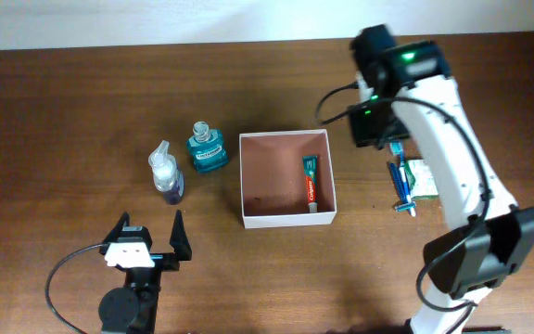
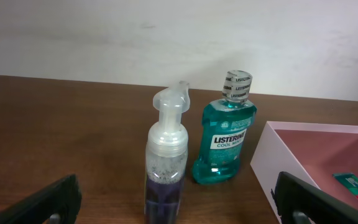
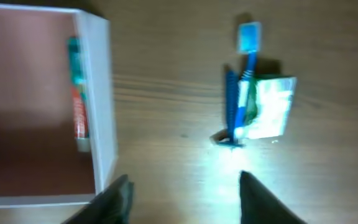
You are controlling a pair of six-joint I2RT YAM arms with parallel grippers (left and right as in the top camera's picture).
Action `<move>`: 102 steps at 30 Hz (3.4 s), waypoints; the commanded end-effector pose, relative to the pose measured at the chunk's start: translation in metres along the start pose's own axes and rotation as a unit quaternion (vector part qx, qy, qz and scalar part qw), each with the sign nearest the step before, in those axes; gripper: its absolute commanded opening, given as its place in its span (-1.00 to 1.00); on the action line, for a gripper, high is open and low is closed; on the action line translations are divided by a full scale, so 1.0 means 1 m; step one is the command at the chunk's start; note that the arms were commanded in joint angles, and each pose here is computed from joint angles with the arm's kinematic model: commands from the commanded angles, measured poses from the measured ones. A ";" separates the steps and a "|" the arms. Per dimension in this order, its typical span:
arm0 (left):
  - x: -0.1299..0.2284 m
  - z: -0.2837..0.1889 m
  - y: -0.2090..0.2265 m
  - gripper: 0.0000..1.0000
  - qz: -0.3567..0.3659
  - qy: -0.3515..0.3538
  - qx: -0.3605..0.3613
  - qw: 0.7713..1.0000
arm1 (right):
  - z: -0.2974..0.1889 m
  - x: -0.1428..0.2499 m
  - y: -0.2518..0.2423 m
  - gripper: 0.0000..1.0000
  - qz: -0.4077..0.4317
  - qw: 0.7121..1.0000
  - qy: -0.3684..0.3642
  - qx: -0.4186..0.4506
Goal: Pack container
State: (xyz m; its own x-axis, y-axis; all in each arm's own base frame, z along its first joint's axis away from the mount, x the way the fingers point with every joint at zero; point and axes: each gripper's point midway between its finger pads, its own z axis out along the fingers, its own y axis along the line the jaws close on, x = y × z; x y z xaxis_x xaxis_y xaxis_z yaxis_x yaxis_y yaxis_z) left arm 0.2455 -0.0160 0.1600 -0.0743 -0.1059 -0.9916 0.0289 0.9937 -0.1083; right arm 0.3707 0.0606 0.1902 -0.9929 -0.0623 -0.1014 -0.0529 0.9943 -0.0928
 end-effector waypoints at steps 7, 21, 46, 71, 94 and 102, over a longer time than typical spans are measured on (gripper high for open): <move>0.001 0.000 0.003 0.99 0.008 -0.002 -0.006 1.000 | 0.004 -0.004 -0.037 0.20 0.008 0.999 -0.002 -0.031; 0.001 0.000 0.003 0.99 0.008 -0.002 -0.006 1.000 | 0.107 0.046 -0.050 -0.22 -0.025 0.995 0.095 -0.026; 0.001 0.000 0.003 0.99 0.008 -0.002 -0.006 1.000 | 0.154 0.040 -0.050 -0.22 0.004 0.997 0.052 -0.052; 0.001 0.000 0.003 0.99 0.008 -0.002 -0.006 1.000 | 0.182 0.056 -0.052 -0.24 0.004 0.998 0.056 -0.039; 0.001 0.000 0.003 0.99 0.008 -0.002 -0.006 1.000 | 0.148 0.039 -0.059 -0.21 0.001 0.998 0.057 -0.029; 0.001 0.000 0.003 0.99 0.008 -0.002 -0.006 1.000 | 0.149 0.038 -0.060 -0.22 -0.022 0.998 0.052 -0.028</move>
State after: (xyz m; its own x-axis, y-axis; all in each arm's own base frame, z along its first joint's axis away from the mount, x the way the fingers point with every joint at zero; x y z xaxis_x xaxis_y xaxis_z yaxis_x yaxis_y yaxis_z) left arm 0.2455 -0.0160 0.1600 -0.0743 -0.1059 -0.9916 0.0289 0.9937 -0.1083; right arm 0.3480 -0.0104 0.0394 -0.9969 -0.0747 0.0237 -0.0752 0.9970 -0.0202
